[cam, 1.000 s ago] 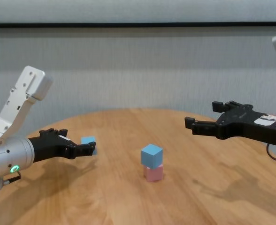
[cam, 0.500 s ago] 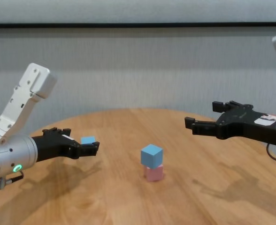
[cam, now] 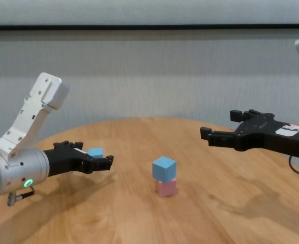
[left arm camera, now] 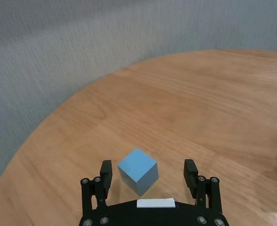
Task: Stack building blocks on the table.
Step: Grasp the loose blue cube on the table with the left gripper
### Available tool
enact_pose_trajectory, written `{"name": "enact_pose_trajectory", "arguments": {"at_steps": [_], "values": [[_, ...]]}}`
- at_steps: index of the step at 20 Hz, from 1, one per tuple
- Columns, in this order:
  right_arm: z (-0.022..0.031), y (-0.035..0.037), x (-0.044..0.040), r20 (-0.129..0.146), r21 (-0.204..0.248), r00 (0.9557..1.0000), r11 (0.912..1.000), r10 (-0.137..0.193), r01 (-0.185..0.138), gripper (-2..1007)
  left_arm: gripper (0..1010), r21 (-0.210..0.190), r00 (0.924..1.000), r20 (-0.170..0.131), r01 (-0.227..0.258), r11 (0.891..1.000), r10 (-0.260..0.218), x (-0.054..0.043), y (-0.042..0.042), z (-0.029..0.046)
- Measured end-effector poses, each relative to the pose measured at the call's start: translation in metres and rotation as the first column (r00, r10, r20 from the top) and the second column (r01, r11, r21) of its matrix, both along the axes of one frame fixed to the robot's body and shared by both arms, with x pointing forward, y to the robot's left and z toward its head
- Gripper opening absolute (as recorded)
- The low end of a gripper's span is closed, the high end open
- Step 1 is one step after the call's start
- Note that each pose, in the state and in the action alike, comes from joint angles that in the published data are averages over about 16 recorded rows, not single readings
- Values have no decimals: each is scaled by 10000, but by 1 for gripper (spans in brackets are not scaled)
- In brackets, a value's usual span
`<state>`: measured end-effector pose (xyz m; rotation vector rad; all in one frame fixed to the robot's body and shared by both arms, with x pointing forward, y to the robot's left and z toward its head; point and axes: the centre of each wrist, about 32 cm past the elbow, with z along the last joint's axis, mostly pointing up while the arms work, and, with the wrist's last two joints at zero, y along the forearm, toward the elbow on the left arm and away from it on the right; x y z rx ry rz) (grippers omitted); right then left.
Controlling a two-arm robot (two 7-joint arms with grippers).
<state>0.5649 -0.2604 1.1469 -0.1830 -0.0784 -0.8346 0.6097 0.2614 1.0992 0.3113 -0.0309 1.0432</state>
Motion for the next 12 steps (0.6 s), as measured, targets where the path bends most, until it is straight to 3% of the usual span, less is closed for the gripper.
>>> {"name": "enact_pose_trajectory", "arguments": {"at_steps": [12], "values": [[0, 0, 0, 0, 0, 10000, 10000, 0, 0, 1005, 1000, -101, 10000, -64, -27, 9999, 27, 98, -1, -88]]}}
